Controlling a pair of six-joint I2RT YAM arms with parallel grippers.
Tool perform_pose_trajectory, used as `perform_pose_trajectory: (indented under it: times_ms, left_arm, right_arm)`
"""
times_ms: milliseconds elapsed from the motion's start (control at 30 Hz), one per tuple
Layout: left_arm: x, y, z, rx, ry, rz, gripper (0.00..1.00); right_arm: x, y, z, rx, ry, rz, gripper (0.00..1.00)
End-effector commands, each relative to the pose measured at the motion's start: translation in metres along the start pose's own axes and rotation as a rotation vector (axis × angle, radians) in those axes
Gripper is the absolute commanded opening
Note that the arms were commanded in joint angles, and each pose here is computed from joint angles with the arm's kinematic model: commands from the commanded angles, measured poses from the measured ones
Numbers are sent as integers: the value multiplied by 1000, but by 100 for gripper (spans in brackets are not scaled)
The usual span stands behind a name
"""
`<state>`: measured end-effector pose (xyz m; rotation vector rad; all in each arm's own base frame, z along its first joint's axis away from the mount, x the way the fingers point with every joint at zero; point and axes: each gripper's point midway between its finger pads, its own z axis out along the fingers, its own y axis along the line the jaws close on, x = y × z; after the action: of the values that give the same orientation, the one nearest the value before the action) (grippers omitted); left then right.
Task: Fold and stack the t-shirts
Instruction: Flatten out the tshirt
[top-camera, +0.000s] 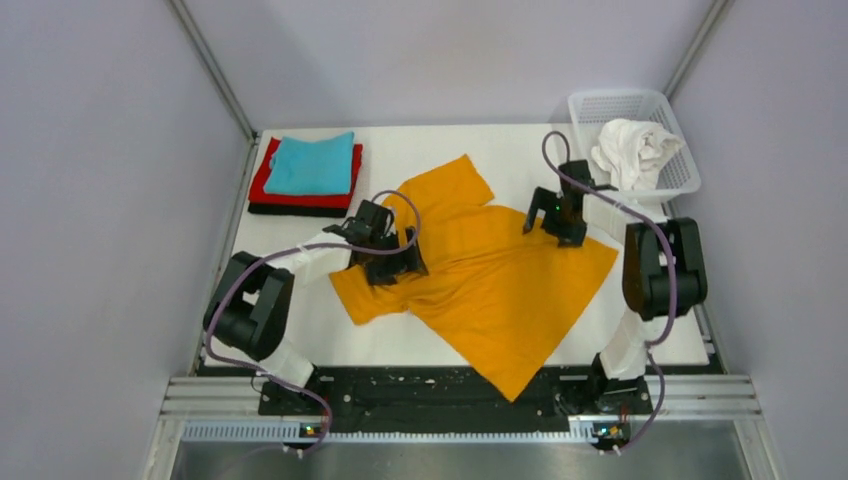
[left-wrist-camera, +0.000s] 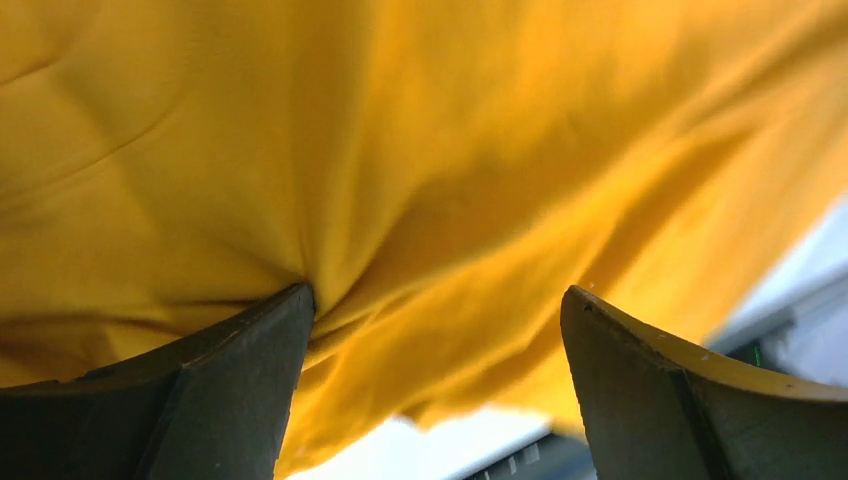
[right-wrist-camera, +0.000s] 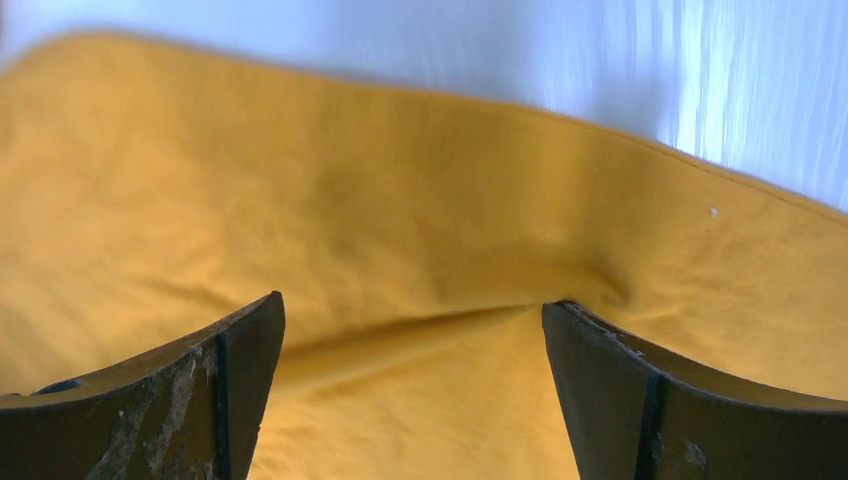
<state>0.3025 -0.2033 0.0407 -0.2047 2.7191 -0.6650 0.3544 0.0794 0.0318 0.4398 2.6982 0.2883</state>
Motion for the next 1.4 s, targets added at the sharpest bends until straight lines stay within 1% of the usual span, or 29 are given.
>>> perform_pose_trajectory:
  times_ms: [0,67,100,167,233,300,400,467,533,633,733,833,967,1067,1133,1233,1367]
  left_arm:
    - [128,-12,-23,97,365,-88,99]
    - [154,-28,-41,213,437,-116,99]
    - [157,-37,-52,259,431,-108,99]
    - [155,-41,-68,269,411,-64,99]
    - [143,-45,-80,270,359,38,99]
    - [114,-48,-86,212,264,101,99]
    - [54,-53,-87,138,89,127,99]
    - [12,-50,-75,105,-31,87,99]
    - [-28,-48,-62,96,-111,39,99]
    - [-47,-50,-37,125,-73,20,99]
    - [-56,-44,-11,86,-39,35,99]
    - [-66,-37,15,50,-32,49,99]
    - [-84,-13,42,-87,-39,60,99]
    - [-98,12,52,-215,-47,56,98]
    - [-110,28,56,-257,-55,28,98]
    - [-134,47,59,-289,-80,-10,98]
    - [-174,53,68,-250,-114,-8,99]
  right_arm:
    - [-47,3,25,32,-40,-102,99]
    - [-65,17,30,-3,-62,-121,99]
    - [-74,25,32,-27,-75,-137,99]
    - [-87,38,33,-53,-97,-178,99]
    - [-96,51,29,-75,-125,-239,99]
    - [-102,61,22,-84,-152,-299,99]
    - [-108,63,1,-65,-209,-315,99]
    - [-108,57,-14,-40,-247,-297,99]
    - [-99,46,-25,-9,-261,-273,99]
    - [-80,31,-34,26,-261,-237,99]
    - [-57,15,-33,55,-228,-208,99]
    - [-35,4,-24,63,-187,-200,99]
    - [-26,-6,-8,102,-147,-198,99]
    - [-32,-4,5,108,-141,-194,99]
    - [-39,-2,15,117,-145,-196,99]
    - [-53,5,32,114,-136,-209,99]
    - [-85,21,49,99,-157,-225,99]
